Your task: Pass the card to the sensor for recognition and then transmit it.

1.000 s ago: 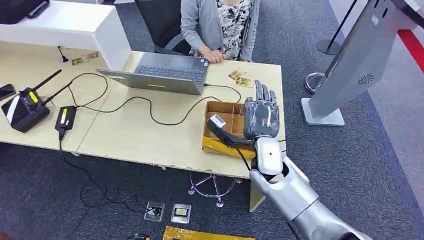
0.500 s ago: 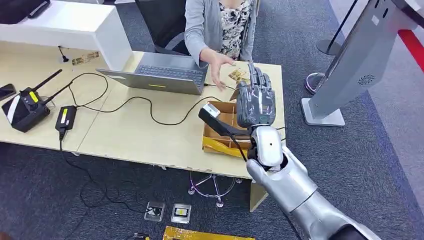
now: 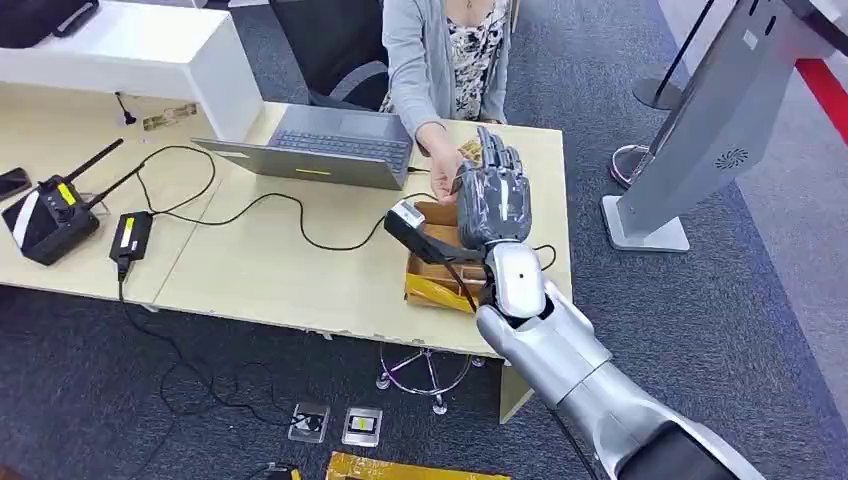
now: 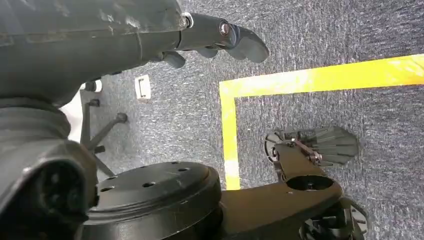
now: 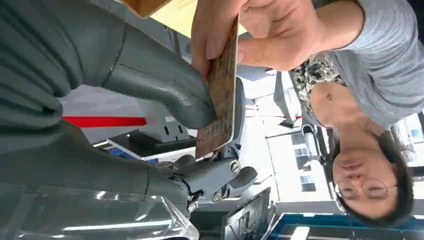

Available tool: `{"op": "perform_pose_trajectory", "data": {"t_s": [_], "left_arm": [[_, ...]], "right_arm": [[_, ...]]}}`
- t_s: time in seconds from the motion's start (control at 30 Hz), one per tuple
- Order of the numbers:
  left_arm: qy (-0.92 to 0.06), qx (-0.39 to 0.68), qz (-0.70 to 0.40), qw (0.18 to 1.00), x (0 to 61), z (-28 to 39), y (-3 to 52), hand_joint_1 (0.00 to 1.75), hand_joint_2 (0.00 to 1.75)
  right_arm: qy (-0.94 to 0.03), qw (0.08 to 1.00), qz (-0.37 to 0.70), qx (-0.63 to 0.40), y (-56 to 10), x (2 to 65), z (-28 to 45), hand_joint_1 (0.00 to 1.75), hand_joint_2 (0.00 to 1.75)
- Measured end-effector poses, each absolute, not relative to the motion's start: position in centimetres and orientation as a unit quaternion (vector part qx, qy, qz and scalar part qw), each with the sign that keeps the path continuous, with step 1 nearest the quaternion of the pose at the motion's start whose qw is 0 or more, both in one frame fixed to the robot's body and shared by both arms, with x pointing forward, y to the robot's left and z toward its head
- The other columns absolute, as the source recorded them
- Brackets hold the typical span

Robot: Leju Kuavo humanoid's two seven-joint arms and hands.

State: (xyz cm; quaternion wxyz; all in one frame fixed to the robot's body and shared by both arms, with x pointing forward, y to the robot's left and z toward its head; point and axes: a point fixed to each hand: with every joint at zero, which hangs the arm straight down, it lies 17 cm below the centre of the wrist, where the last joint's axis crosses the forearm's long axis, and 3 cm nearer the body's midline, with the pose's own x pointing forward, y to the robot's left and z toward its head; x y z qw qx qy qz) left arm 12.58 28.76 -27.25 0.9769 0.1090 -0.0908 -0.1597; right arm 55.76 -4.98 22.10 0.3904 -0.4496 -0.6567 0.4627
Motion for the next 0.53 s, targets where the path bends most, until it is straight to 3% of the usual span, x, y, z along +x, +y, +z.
{"op": "perform_pose_trajectory", "data": {"t_s": [0.03, 0.53], "left_arm": [[-0.091, 0.109, -0.159, 0.977, 12.56, -27.25, 28.76, 0.0, 0.0], [-0.088, 0.111, -0.153, 0.978, 12.45, -27.27, 28.87, 0.0, 0.0]], "right_arm": [[-0.655, 0.391, 0.465, -0.45, -4.96, 55.78, 21.89, 0.0, 0.0], [-0.666, 0.376, 0.466, -0.445, -4.36, 55.87, 21.56, 0.0, 0.0]]}}
